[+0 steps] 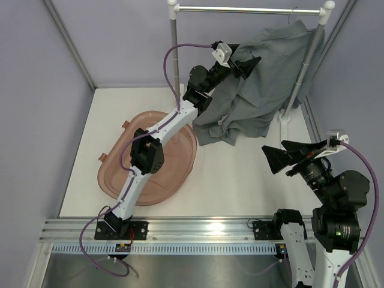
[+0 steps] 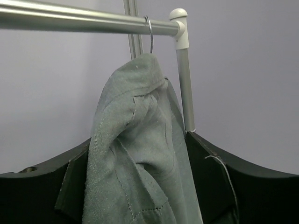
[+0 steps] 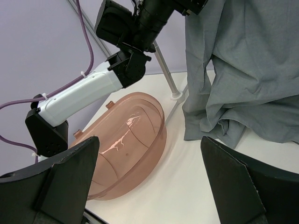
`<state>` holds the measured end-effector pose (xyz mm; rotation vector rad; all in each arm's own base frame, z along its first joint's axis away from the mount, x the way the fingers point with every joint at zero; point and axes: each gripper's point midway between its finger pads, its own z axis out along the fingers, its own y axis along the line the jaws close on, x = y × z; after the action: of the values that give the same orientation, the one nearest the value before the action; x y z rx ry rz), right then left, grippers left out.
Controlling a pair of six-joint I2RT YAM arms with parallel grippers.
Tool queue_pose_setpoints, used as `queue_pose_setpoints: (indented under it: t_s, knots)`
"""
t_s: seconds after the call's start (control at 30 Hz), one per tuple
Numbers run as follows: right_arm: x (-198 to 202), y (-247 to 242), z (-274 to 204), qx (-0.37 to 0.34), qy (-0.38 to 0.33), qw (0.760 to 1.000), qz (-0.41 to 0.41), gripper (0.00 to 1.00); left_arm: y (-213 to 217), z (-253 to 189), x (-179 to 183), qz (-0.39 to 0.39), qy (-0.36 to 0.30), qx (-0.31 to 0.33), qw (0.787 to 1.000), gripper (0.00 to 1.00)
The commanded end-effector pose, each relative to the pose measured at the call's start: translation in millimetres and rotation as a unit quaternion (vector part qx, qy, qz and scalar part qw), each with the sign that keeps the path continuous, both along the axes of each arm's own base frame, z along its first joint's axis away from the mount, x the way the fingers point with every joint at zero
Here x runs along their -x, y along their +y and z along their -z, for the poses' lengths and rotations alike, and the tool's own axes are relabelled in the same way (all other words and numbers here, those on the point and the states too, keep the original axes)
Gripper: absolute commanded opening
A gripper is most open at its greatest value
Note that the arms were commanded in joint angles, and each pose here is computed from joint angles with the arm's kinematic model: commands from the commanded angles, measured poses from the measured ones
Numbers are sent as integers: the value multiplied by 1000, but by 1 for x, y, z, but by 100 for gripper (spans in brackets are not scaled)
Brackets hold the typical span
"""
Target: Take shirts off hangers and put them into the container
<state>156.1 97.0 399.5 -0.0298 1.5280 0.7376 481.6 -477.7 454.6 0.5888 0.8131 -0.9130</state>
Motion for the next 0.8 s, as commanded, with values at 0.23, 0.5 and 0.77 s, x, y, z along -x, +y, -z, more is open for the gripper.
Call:
queue_pose_setpoints:
  t_s: [0.23,0.5,0.77]
  knots:
    - [7,5,-17,2,-28,999,-15,100,5,-33,11,-4,-14,28,1000,0]
    - [8,5,-17,3,-30,999,-16,100,13,-56,20,4,4,49,999,0]
    - [8,5,-15,3,-27,1000,-15,100,23,-92,51,26,-21,69,997,0]
